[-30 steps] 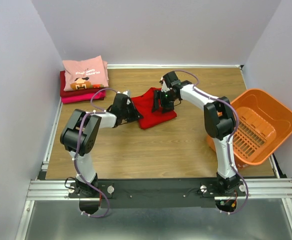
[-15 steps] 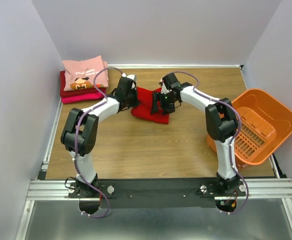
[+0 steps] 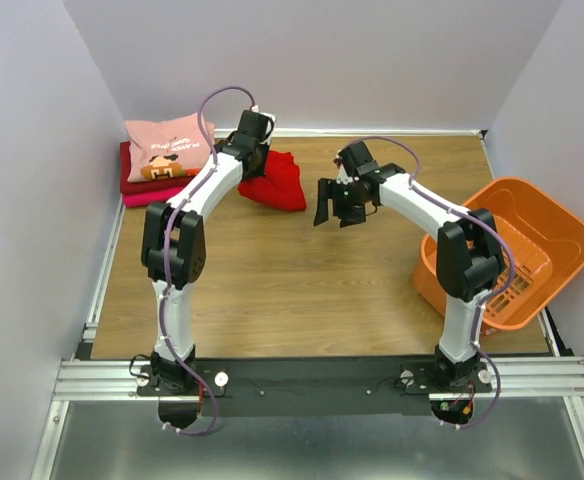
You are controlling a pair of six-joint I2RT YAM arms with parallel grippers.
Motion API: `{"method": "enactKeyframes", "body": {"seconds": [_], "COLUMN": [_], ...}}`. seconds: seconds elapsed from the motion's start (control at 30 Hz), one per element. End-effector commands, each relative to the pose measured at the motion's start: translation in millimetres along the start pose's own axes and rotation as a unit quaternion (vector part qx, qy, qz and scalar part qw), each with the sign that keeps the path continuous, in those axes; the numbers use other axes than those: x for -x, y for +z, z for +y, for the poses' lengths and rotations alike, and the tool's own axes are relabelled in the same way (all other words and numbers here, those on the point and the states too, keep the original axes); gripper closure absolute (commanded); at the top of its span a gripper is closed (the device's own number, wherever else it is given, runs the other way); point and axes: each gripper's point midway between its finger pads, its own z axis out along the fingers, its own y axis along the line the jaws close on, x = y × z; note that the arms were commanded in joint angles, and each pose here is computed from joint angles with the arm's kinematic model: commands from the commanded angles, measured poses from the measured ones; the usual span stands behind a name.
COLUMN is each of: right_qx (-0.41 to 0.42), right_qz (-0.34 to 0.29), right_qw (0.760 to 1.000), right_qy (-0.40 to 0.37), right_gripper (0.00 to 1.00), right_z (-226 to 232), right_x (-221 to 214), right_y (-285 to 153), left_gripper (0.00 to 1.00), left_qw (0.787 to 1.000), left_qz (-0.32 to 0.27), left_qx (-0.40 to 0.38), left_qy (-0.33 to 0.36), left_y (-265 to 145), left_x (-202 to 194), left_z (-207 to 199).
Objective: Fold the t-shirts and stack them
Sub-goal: Neatly place the folded tshirt to the corner
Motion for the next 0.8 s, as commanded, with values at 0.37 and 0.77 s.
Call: {"method": "enactKeyframes", "body": {"seconds": [0.37, 0.77], "right_qx": [-0.023, -0.010], "right_qz": [0.010, 0.027], "right_qw": [1.000, 0.999], "right_qy": [0.007, 0.019], "right_gripper": [0.16, 0.16], "right_z": [-13.5, -10.6], "right_x": [-26.9, -35.4], "right_y": [-19.2, -14.3], "left_gripper": [1.00, 1.00], "left_qw": [0.992, 0.993], "left_qz": [0.013, -0.067], "left_qx": [0.083, 0.067], "left_qy": [0.090, 0.070], "left_y": [-3.7, -22.8], "left_x": [44.5, 95.8], "left_z": [82.5, 136.6]}}
